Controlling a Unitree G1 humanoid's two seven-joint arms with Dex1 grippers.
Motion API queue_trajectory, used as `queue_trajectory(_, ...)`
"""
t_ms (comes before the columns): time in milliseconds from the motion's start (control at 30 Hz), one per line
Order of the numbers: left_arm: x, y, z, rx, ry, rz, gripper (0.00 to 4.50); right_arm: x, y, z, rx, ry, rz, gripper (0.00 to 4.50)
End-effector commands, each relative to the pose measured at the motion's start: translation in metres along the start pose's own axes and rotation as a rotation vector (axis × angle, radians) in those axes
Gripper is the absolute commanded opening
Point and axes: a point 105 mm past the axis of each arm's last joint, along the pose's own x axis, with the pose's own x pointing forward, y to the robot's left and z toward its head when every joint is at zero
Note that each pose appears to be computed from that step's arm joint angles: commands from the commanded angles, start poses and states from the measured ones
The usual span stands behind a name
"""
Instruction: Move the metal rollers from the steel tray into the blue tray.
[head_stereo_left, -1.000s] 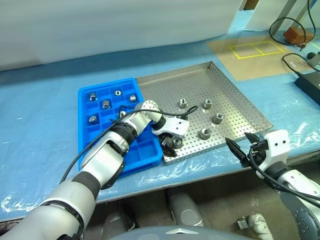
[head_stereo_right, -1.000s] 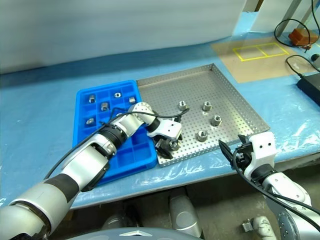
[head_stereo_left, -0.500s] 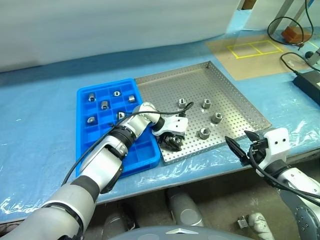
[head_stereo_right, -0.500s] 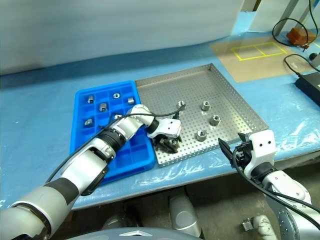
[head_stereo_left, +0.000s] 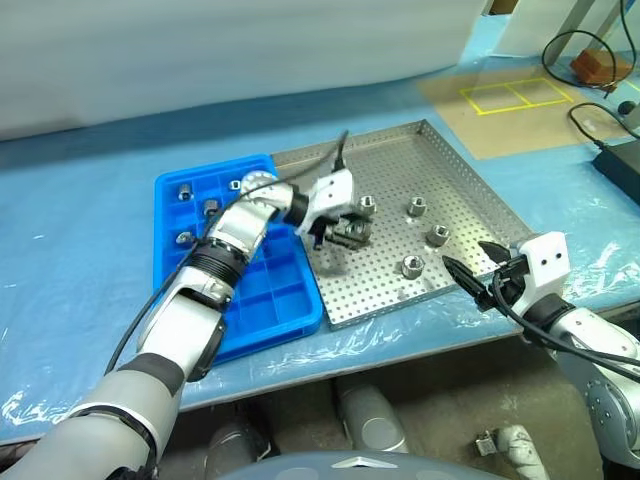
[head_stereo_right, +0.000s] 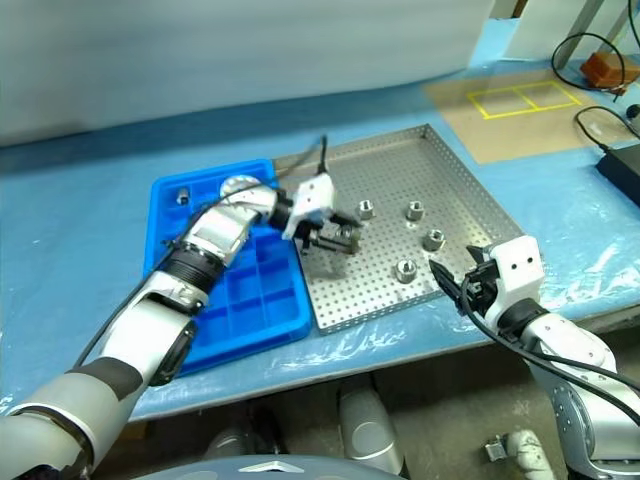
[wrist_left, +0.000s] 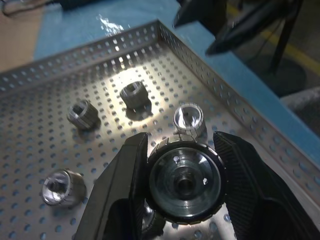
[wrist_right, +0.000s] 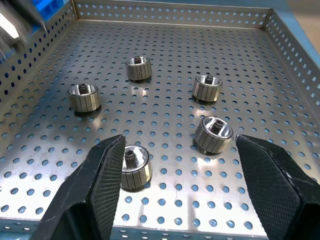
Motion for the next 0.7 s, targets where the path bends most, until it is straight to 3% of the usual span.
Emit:
queue_trajectory(33, -0.025, 0.007, 0.026, -0.014, -0.106, 0.087, 1.73, 0.014, 0.012, 0.014, -0.016, -0.066, 0.062, 3.61)
queue_trajectory(200, -0.064, 0.014, 0.024, -0.076, -0.108, 0.223, 1.73, 0.041, 0.037, 0.038, -0.032, -0.142, 0.207, 3.61)
queue_trajectory(333, -0.103, 0.01, 0.034, -0.137, -0.202, 0.305, 1.73, 0.063, 0.057, 0.048, -0.049, -0.168, 0.323, 3.61)
queue_trajectory(533, -0.144, -0.003, -0.001, -0.146, -0.031, 0.5, 1.73, 0.084, 0.079, 0.058, -0.065, -0.189, 0.458, 3.61)
queue_trajectory(700, -0.16, -0.043, -0.031, -0.185, 0.096, 0.548, 1.73, 0.095, 0.095, 0.07, -0.09, -0.21, 0.592, 3.61)
